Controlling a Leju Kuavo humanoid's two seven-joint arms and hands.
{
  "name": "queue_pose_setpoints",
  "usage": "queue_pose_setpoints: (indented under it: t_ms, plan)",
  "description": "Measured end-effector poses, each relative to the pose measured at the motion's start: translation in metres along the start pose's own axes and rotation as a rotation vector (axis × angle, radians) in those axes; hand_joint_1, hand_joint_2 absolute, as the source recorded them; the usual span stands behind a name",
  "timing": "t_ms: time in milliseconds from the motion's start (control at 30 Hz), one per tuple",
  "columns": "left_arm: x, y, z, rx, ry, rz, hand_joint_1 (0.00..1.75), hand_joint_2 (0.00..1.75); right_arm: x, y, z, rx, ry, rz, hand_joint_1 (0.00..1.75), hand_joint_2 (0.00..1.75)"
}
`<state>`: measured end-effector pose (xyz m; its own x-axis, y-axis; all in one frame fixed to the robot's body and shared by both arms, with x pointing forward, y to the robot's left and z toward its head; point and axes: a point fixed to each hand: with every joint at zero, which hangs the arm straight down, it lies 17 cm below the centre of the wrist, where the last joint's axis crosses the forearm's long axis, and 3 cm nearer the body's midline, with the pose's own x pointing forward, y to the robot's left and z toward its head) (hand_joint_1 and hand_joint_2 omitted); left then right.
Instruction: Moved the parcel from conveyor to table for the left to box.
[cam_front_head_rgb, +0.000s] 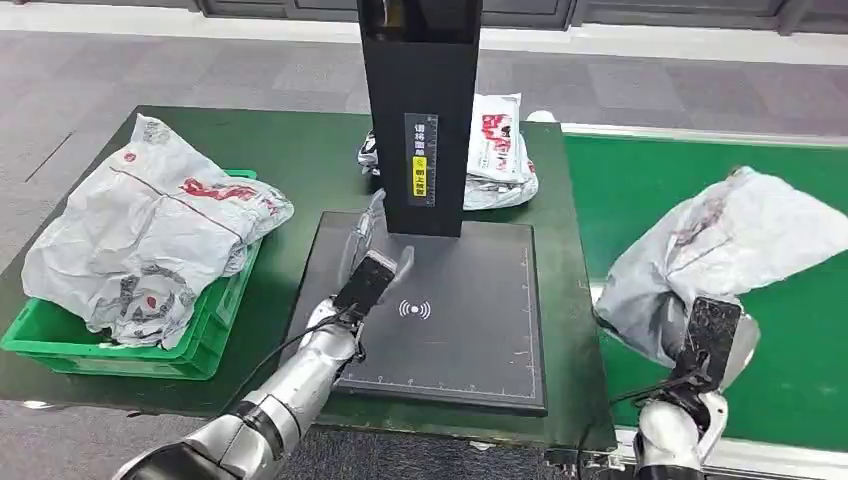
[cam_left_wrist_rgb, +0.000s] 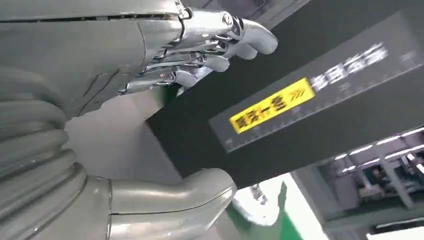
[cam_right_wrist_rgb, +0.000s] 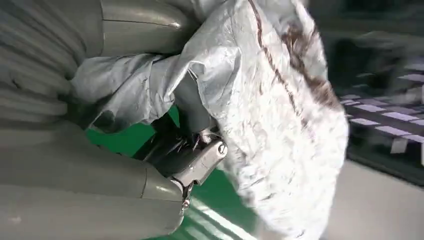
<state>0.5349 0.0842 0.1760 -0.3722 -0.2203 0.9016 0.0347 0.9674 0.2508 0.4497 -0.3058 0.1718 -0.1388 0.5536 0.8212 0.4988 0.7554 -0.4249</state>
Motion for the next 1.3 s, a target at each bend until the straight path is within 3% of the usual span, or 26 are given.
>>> queue_pose_setpoints:
  t_ms: [267, 433, 533, 800, 933, 967, 1000, 1100, 1300]
  plan:
    - [0.016, 0.003, -0.010, 0.033, -0.048, 0.012, 0.00, 1.75, 0.108, 0.063, -0.005, 0.155, -0.212, -0.148, 1.75, 1.75]
    - [0.019, 0.006, -0.011, 0.050, -0.058, 0.019, 0.00, 1.75, 0.133, 0.119, 0.008, 0.365, -0.228, -0.209, 1.75, 1.75]
    - [0.022, 0.009, -0.013, 0.066, -0.067, 0.023, 0.00, 1.75, 0.134, 0.171, 0.026, 0.551, -0.217, -0.195, 1.75, 1.75]
    - [0.023, 0.010, -0.014, 0.076, -0.066, 0.026, 0.00, 1.75, 0.121, 0.217, 0.053, 0.716, -0.189, -0.154, 1.75, 1.75]
    - [0.021, 0.018, -0.015, 0.107, -0.064, 0.032, 0.00, 1.75, 0.106, 0.255, 0.106, 0.973, -0.165, -0.137, 1.75, 1.75]
    - [0.021, 0.020, -0.015, 0.113, -0.064, 0.033, 0.00, 1.75, 0.101, 0.265, 0.128, 1.047, -0.166, -0.126, 1.13, 1.75]
    - [0.021, 0.022, -0.015, 0.117, -0.065, 0.032, 0.00, 1.75, 0.097, 0.272, 0.142, 1.092, -0.167, -0.116, 0.05, 1.75]
    - [0.022, 0.025, -0.015, 0.123, -0.067, 0.031, 0.00, 1.75, 0.091, 0.281, 0.170, 1.165, -0.183, -0.077, 0.00, 1.75]
    - [0.021, 0.032, -0.013, 0.142, -0.070, 0.010, 0.00, 1.75, 0.069, 0.280, 0.187, 1.152, -0.174, 0.000, 0.00, 1.75]
